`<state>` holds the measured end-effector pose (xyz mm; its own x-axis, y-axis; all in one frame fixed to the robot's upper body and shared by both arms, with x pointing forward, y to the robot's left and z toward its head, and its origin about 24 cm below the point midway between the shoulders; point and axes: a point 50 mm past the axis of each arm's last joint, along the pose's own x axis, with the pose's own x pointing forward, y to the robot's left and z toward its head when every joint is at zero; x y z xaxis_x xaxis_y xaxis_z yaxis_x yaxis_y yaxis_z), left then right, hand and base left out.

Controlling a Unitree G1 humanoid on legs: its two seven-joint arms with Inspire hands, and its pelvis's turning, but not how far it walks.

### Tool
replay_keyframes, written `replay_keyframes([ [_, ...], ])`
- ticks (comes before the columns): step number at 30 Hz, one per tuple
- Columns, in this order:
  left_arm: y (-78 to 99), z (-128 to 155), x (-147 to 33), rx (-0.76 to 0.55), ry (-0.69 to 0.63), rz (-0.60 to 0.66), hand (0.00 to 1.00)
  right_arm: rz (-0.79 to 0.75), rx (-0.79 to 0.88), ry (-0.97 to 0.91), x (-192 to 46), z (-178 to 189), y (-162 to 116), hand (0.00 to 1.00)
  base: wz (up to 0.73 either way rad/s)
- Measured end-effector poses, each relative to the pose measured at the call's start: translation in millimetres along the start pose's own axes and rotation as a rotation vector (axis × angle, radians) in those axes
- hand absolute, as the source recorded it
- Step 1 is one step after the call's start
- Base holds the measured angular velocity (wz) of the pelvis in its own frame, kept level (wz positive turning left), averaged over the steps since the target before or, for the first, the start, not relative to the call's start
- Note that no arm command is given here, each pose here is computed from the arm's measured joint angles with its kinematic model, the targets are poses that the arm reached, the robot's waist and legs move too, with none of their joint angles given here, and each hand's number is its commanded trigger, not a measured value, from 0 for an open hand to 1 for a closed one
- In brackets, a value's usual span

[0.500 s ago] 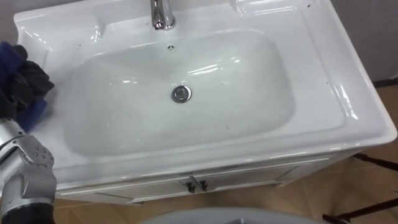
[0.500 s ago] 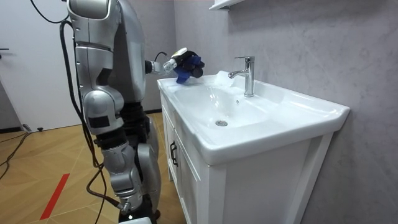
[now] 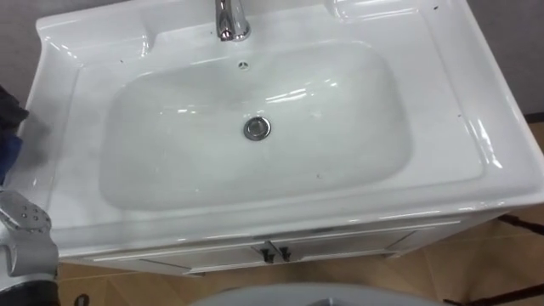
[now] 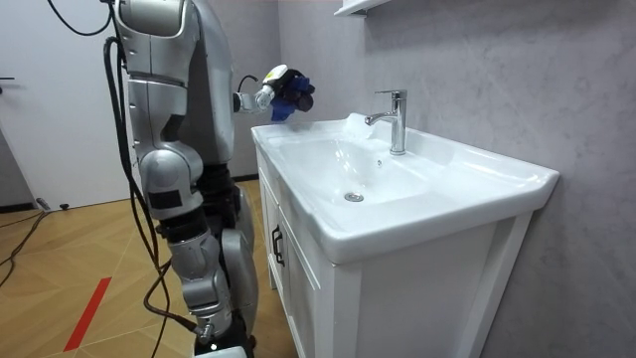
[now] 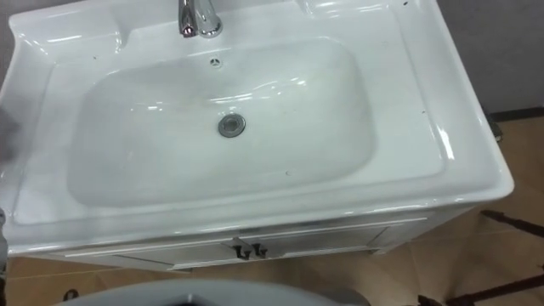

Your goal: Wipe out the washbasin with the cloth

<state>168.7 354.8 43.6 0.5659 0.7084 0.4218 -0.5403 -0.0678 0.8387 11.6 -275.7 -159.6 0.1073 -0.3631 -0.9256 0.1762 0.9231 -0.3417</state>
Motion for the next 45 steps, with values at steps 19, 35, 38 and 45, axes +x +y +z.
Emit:
replay_keyframes([
  [19,-3.8,2,-1.5,-0.007,-0.006,-0.048,0.01,0.003,0.03,0.002,0,2,0,0.0,0.0],
  [35,-12.3,6,-6.0,0.001,-0.02,-0.157,0.95,0.006,0.019,-0.006,0,4,1,0.0,0.0],
  [38,-12.5,6,-6.1,0.004,-0.016,-0.16,0.45,0.005,0.013,-0.003,0,3,1,0.0,0.0],
  [45,-12.5,6,-6.1,0.004,-0.016,-0.16,0.0,0.004,-0.003,0.005,0,0,1,0.0,0.0],
])
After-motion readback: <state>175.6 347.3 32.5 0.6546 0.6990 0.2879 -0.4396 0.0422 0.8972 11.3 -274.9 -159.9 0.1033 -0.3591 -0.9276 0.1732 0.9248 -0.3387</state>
